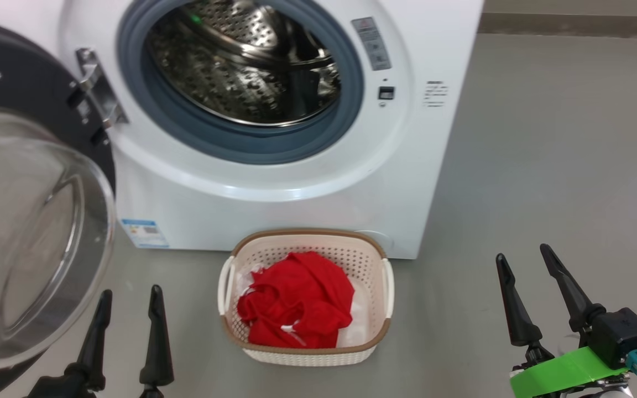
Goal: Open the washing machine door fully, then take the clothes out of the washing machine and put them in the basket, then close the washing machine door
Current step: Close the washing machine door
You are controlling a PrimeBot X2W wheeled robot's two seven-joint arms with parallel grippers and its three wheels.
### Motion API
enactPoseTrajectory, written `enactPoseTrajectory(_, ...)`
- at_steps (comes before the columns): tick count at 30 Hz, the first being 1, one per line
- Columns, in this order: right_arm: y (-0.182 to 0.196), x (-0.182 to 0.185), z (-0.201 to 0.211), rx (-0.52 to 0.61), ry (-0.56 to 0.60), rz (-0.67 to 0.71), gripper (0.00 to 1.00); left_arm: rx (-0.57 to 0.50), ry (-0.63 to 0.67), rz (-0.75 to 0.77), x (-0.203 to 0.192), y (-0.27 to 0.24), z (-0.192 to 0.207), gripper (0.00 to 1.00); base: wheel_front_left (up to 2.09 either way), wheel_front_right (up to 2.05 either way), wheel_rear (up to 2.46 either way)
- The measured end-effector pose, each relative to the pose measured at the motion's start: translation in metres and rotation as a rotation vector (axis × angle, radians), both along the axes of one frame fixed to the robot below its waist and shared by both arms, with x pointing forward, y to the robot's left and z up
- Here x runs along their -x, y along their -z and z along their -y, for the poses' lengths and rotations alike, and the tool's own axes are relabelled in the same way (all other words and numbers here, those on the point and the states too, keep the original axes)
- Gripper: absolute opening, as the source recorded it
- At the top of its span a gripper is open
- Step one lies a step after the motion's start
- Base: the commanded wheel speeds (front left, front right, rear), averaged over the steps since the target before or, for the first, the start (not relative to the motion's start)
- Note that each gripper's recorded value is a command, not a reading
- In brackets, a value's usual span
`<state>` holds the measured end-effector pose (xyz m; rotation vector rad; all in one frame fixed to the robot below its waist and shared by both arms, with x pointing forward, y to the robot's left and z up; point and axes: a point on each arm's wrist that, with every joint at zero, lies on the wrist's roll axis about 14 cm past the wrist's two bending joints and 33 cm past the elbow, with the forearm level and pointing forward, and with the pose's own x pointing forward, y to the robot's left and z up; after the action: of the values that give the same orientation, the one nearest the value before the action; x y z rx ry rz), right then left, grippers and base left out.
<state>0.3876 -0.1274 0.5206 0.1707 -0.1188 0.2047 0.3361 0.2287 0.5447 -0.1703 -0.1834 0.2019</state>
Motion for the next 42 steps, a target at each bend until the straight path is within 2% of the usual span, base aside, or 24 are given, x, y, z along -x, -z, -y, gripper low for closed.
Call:
enactPoseTrajectory(14, 0.001, -0.022, -0.064, -0.001, -0.177, 0.004, 1.00, -0.036, -0.187, 0.008, 0.033, -0.009, -0.046, 1.00, 0.00, 0.00, 0.00)
enactPoseTrajectory(28, -0.004, -0.026, -0.128, -0.002, -0.352, 0.025, 1.00, -0.058, -0.393, 0.027, 0.079, -0.020, -0.085, 1.00, 0.00, 0.00, 0.00)
enactPoseTrajectory(42, -0.014, -0.015, -0.155, 0.009, -0.431, 0.048, 1.00, -0.042, -0.474, 0.043, 0.112, -0.022, -0.098, 1.00, 0.00, 0.00, 0.00)
